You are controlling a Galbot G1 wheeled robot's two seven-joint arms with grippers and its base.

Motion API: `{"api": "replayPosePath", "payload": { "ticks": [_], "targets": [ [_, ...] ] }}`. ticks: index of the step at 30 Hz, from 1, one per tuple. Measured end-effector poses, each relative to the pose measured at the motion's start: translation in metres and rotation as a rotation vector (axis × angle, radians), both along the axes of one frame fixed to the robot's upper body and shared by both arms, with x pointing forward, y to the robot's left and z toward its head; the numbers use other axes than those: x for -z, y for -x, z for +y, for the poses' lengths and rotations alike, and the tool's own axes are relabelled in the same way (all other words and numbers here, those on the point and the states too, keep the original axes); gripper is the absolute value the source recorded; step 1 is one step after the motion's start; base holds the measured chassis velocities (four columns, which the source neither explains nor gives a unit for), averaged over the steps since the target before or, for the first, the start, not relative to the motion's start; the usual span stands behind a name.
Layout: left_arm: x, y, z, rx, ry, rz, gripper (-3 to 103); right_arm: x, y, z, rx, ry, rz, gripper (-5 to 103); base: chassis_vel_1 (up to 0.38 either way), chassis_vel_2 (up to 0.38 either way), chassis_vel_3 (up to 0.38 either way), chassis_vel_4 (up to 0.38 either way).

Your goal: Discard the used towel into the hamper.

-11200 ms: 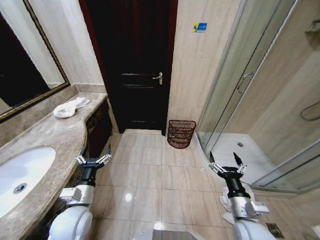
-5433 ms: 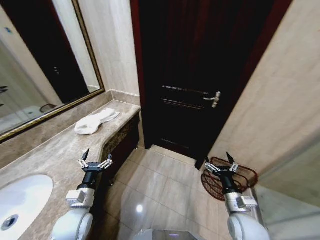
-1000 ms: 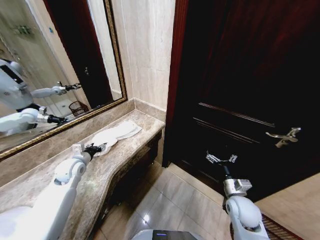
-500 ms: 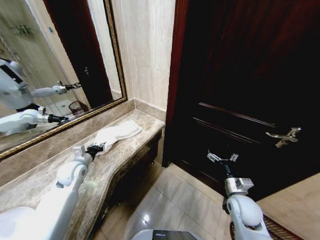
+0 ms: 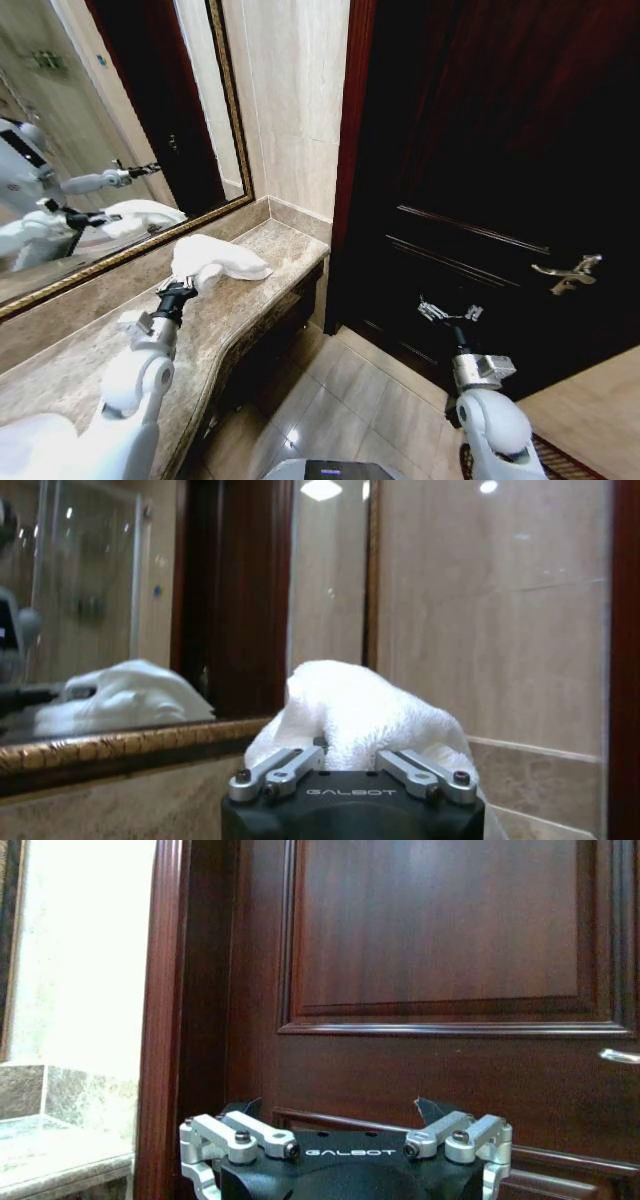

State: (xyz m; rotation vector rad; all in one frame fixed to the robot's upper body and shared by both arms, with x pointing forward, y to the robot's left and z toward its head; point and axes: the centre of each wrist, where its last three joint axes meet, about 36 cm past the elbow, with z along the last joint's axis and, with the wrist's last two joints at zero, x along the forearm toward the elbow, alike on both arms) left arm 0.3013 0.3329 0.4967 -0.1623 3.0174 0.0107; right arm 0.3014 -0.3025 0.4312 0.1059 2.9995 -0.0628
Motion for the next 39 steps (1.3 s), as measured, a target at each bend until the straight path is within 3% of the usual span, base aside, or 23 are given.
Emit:
{"api": "replayPosePath", "payload": {
  "ticks": [2, 5, 12, 27, 39],
  "targets": [
    [0.011, 0.021, -0.005, -0.014, -0.034, -0.031, 6, -0.001, 0.002, 0.001, 0.005, -0.004, -0.002, 100, 0.000, 0.000, 0.000, 0.000],
    [0.021, 0.036, -0.009, -0.045, -0.042, -0.060, 6, 0.000, 0.003, 0.002, 0.006, -0.006, -0.004, 100, 0.000, 0.000, 0.000, 0.000],
    [0.032, 0.049, -0.015, -0.070, -0.037, -0.059, 6, -0.001, 0.003, 0.005, 0.002, -0.008, -0.008, 100, 0.000, 0.000, 0.000, 0.000],
    [0.043, 0.042, -0.018, -0.061, -0.069, -0.019, 6, -0.005, 0.003, 0.006, -0.002, -0.009, 0.005, 100, 0.000, 0.000, 0.000, 0.000],
    [0.042, 0.040, -0.019, -0.039, -0.090, -0.023, 6, -0.009, 0.003, 0.009, -0.007, -0.010, 0.008, 100, 0.000, 0.000, 0.000, 0.000]
  ]
}}
